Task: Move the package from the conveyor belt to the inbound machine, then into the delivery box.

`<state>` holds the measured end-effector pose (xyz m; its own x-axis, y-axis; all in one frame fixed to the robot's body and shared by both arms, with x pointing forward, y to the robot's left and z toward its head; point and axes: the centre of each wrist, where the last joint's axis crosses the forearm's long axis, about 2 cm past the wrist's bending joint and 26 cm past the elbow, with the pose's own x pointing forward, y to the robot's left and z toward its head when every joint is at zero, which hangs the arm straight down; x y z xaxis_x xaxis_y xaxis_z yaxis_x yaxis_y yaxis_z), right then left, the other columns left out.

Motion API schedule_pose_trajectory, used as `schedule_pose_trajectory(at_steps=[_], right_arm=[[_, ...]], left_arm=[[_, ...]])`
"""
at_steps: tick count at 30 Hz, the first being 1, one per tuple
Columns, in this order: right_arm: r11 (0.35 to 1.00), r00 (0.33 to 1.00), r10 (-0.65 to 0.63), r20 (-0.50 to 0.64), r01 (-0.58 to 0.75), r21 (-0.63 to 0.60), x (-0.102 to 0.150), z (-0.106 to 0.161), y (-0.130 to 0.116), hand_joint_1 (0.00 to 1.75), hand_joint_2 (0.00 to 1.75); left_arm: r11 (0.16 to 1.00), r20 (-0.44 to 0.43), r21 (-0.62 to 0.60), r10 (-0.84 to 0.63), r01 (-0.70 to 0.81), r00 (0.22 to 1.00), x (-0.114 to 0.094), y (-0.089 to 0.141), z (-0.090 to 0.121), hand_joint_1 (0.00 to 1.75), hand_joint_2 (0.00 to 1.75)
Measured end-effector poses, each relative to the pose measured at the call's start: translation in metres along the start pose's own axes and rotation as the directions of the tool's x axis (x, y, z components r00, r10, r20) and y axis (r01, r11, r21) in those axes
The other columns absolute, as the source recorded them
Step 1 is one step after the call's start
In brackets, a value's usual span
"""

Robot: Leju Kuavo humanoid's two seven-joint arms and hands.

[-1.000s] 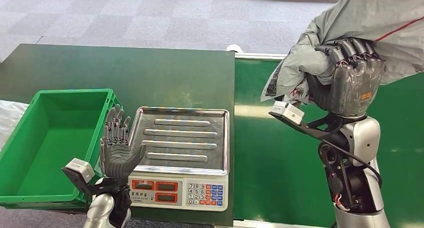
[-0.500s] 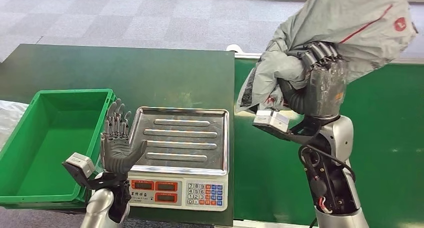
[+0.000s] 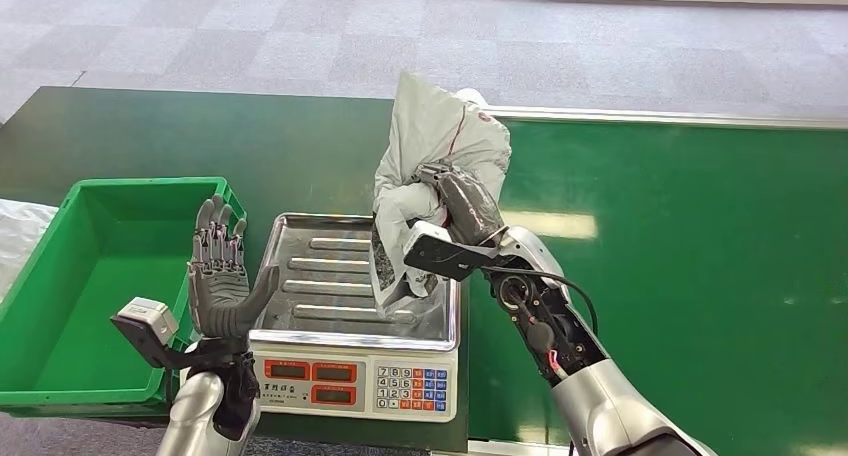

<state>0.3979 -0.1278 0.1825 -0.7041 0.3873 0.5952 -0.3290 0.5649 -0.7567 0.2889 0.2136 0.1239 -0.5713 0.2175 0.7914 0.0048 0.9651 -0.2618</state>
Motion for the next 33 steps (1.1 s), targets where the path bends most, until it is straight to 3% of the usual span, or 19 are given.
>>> schedule_pose_trajectory(at_steps=[10, 33], right_arm=[[0.999, 0.998, -0.007, -0.062, 0.01, 0.046, -0.01, 0.003, 0.009, 1.75, 1.75], [0.999, 0.993, 0.04, -0.108, -0.04, 0.001, -0.021, 0.01, -0.006, 1.75, 1.75]], left_arm=[[1.0, -0.002, 0.0, -0.001, 0.001, 1.0, -0.001, 0.001, 0.001, 0.0, 1.75], [1.0, -0.007, 0.016, -0.024, 0.024, 1.0, -0.002, 0.01, 0.009, 0.0, 1.75]])
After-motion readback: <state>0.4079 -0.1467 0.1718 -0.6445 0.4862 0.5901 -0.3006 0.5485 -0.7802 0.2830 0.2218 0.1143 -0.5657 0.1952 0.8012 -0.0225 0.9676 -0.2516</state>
